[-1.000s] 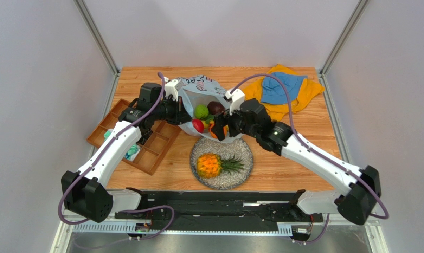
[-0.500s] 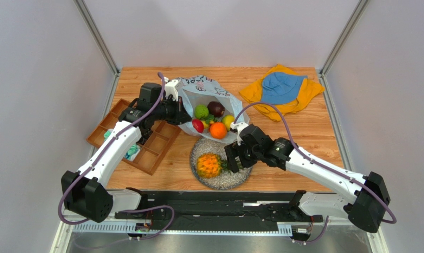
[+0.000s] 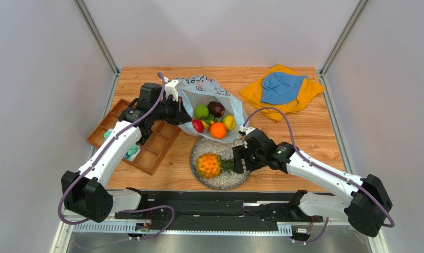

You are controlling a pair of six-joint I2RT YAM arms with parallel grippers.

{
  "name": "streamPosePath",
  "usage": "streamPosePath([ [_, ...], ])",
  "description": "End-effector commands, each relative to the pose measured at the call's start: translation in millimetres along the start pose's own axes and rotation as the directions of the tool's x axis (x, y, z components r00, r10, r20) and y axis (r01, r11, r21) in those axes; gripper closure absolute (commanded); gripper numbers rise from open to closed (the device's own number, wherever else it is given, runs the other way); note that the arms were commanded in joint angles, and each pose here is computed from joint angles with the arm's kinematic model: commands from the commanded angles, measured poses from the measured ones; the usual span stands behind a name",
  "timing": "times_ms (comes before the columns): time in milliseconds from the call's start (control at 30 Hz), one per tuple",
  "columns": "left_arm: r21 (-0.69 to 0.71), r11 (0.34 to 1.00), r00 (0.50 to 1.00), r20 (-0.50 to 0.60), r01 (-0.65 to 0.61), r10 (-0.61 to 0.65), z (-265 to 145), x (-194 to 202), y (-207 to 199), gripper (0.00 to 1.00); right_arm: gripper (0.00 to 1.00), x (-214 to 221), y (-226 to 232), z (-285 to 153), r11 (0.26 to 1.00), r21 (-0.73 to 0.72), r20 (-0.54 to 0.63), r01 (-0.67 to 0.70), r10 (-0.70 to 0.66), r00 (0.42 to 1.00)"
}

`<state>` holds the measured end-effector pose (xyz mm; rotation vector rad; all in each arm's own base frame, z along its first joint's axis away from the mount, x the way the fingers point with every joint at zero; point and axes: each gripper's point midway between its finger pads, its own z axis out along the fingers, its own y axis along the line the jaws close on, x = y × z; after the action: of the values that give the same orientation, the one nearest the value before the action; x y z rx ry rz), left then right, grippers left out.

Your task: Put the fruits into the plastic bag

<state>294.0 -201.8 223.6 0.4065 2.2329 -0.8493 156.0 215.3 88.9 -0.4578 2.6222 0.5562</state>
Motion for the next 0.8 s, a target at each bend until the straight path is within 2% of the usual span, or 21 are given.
streamPosePath([
  [0,0.012,0.999,0.997,0.062,-0.051,0.05,-11.8,-20.3,-9.2,1.0,0.26,-21.1,4.4,-1.7,0.999,-0.05,0.105,-0.018,0.023,0.994],
  [167,0.012,0.999,0.997,0.06,-0.049,0.048,-11.0,-20.2,-8.8,1.0,0.36,-27.2,-0.3,7.0,0.999,-0.043,0.121,-0.006,0.011,0.993],
  [300,0.01,0.999,0.997,0.059,-0.051,0.05,-10.5,-20.1,-8.1,1.0,0.44,-35.7,9.9,10.7,0.994,-0.106,0.154,0.028,-0.011,0.988],
  [400,0.008,0.999,0.997,0.056,-0.049,0.048,-10.2,-19.2,-7.5,1.0,0.52,-34.3,9.7,14.8,0.993,-0.111,0.136,0.028,-0.013,0.991],
  [600,0.008,0.999,0.997,0.057,-0.05,0.049,-10.2,-19.6,-7.5,1.0,0.8,-29.8,3.8,17.3,0.995,-0.097,0.11,0.007,0.003,0.994],
  [667,0.009,0.999,0.997,0.058,-0.049,0.048,-10.6,-19.8,-7.9,1.0,0.92,-31.9,3.1,13.9,0.996,-0.093,0.119,0.002,0.009,0.993],
  [733,0.008,0.999,0.997,0.057,-0.048,0.047,-10.2,-19.6,-7.6,1.0,1.0,-33.0,1.4,10.3,0.996,-0.085,0.122,-0.002,0.013,0.992],
  [767,0.01,0.999,0.997,0.058,-0.049,0.048,-10.4,-20.1,-8.1,1.0,1.0,-35.3,2.0,7.4,0.996,-0.084,0.126,-0.003,0.014,0.992],
])
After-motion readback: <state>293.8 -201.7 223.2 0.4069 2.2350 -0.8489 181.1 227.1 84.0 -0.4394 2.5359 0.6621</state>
